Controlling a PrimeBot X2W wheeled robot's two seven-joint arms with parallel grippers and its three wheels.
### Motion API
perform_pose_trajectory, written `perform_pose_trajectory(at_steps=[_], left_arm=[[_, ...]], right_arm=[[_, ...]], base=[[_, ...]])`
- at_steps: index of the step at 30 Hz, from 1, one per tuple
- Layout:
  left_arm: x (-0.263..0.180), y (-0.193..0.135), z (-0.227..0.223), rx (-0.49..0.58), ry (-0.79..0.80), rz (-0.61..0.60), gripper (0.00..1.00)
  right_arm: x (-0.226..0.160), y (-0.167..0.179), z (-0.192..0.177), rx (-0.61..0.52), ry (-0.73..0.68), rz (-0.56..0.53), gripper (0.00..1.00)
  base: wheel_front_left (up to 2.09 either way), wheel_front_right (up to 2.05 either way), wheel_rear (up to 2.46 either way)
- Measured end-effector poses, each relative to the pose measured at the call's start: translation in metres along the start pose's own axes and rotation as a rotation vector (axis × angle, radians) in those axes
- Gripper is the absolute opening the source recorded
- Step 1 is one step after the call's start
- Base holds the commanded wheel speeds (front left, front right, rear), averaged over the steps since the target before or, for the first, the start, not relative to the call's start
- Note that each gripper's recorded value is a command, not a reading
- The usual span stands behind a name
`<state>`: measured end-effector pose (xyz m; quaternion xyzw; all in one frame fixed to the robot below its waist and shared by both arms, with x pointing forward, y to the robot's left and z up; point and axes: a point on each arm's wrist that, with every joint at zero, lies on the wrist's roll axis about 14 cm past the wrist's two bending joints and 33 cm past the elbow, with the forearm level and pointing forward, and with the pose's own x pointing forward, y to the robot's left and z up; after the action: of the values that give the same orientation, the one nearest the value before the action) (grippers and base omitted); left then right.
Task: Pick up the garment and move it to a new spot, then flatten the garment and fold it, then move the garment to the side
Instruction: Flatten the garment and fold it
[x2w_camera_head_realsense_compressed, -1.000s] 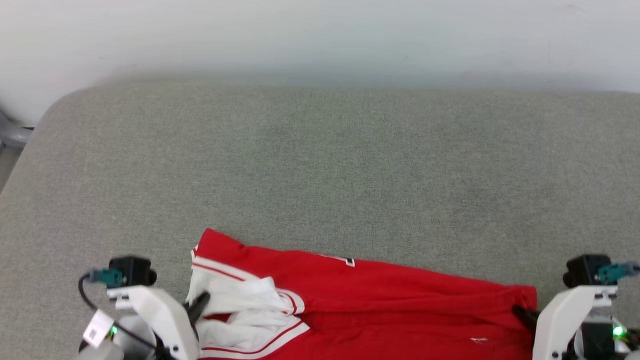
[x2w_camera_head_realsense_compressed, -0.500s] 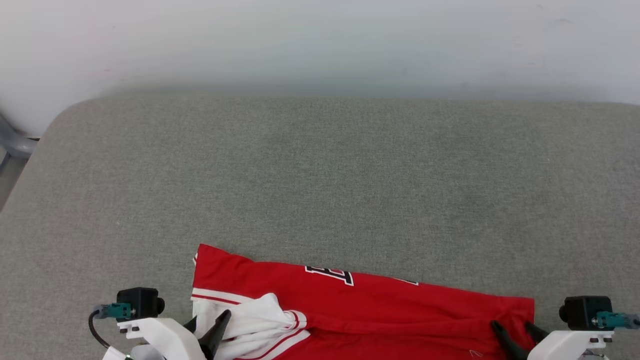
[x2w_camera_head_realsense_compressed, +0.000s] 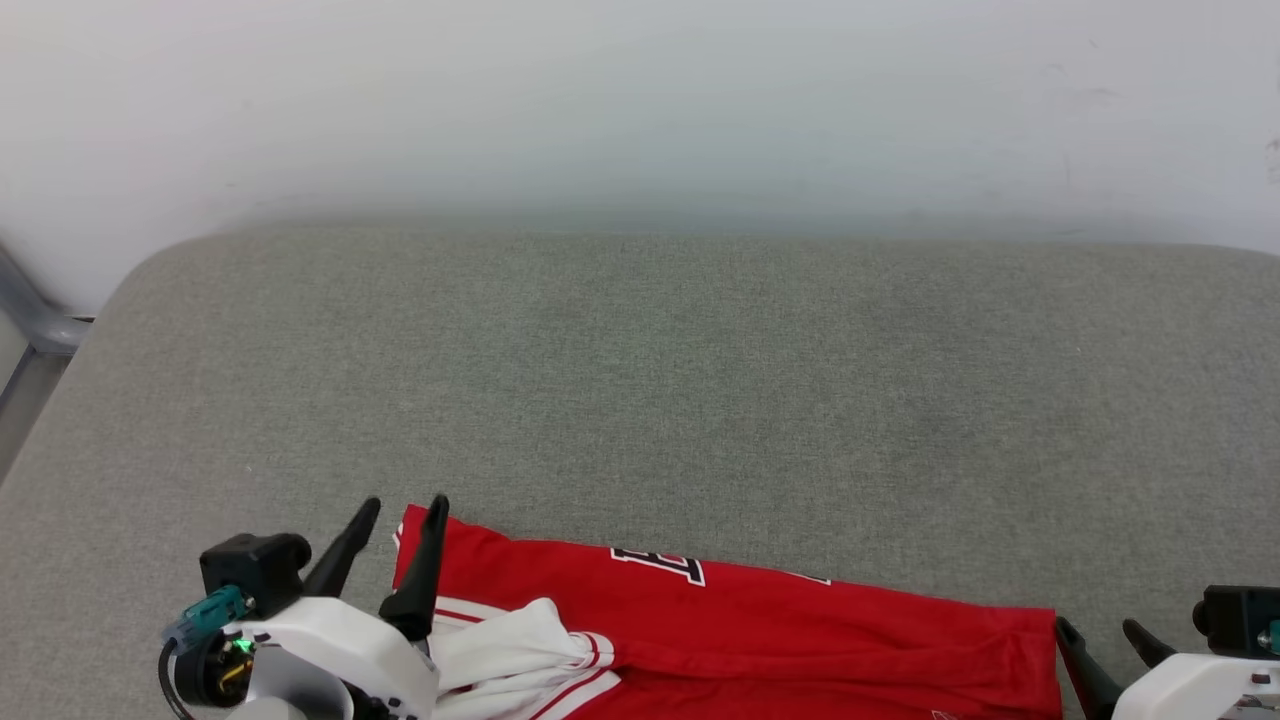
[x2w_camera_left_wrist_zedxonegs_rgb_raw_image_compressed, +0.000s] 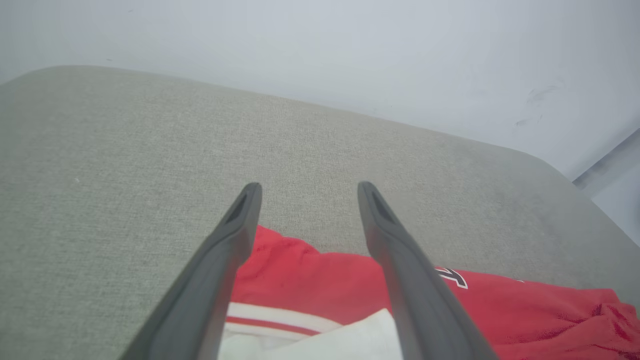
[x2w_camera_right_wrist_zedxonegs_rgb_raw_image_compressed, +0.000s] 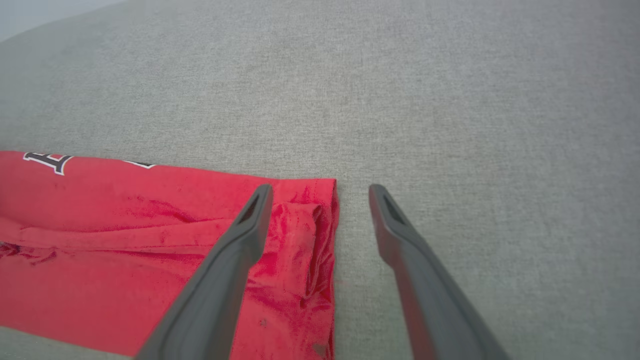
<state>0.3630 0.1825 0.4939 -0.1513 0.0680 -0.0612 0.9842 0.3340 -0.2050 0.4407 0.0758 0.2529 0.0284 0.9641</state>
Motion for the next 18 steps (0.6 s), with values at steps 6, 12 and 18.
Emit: perform_pose_trajectory(at_steps=[6,12,18], left_arm=[[0.004,-0.011,0.036,0.113,-0.153,-0.020,1.00],[0.003,-0.017,0.057,0.157,-0.246,-0.019,1.00],[0.005,-0.016,0.056,0.165,-0.254,-0.016,1.00]], right_arm=[[-0.005,-0.009,-0.016,-0.058,0.126,-0.016,1.00],[0.003,0.000,-0.030,-0.067,0.210,0.010,1.00],[0.015,0.000,-0.051,-0.058,0.295,0.010,1.00]], base=[[0.00,0.00,0.00],[0.00,0.00,0.00],[0.00,0.00,0.00]])
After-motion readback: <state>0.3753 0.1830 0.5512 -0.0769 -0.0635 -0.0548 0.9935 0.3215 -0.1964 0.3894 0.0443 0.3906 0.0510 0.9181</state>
